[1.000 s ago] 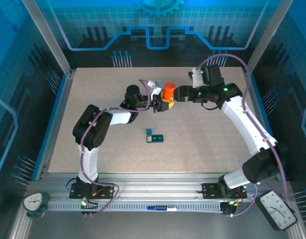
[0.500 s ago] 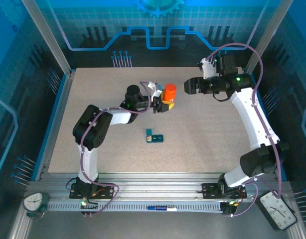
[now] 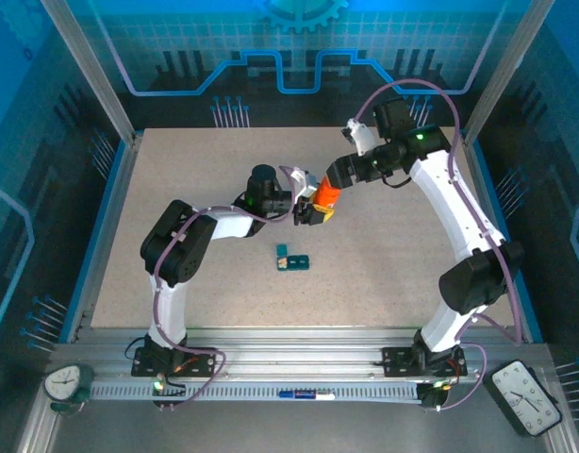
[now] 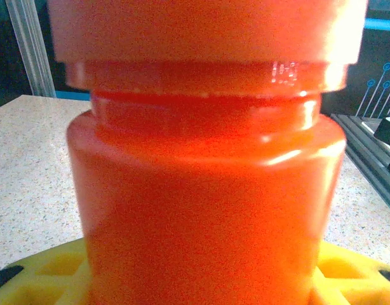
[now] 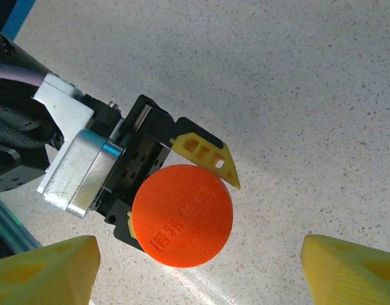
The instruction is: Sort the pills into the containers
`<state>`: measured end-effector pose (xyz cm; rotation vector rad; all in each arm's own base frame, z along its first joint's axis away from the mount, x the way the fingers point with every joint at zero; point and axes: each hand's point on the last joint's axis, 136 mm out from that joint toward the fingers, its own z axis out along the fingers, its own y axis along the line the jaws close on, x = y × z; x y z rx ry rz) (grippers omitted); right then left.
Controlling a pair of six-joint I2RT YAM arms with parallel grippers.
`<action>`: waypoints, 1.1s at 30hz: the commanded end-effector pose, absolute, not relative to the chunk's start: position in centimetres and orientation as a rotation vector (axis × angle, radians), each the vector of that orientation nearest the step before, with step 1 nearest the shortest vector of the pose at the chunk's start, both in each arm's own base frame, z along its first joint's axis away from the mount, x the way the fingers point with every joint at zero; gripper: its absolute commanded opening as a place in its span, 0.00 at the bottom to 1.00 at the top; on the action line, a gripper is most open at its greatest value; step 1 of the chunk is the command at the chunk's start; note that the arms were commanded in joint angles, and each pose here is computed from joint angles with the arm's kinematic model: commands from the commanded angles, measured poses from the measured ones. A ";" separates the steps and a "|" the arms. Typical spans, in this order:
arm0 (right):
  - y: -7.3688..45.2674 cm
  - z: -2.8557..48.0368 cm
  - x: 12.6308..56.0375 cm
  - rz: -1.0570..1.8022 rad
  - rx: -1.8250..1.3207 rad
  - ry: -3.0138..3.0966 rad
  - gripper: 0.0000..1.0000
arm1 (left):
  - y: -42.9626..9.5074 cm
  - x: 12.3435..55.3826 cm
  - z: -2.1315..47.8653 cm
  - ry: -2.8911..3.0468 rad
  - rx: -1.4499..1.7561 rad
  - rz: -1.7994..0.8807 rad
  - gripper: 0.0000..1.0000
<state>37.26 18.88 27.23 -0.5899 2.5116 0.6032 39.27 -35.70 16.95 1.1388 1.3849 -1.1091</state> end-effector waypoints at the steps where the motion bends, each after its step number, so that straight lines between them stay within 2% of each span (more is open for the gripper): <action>1: 19.1 27.0 37.1 0.576 -0.629 2.530 0.84 | -35.9 38.9 20.4 1.271 1.182 -1.076 0.00; 13: 20.8 26.0 37.7 0.598 -0.670 2.549 0.83 | -36.0 38.9 20.6 1.269 1.186 -1.087 0.00; 25: 21.0 25.3 37.9 0.621 -0.654 2.569 0.71 | -36.0 38.6 21.0 1.264 1.183 -1.094 0.00; 33: 20.5 26.9 37.4 0.699 -0.572 2.517 0.80 | -35.9 38.6 20.9 1.271 1.178 -1.102 0.00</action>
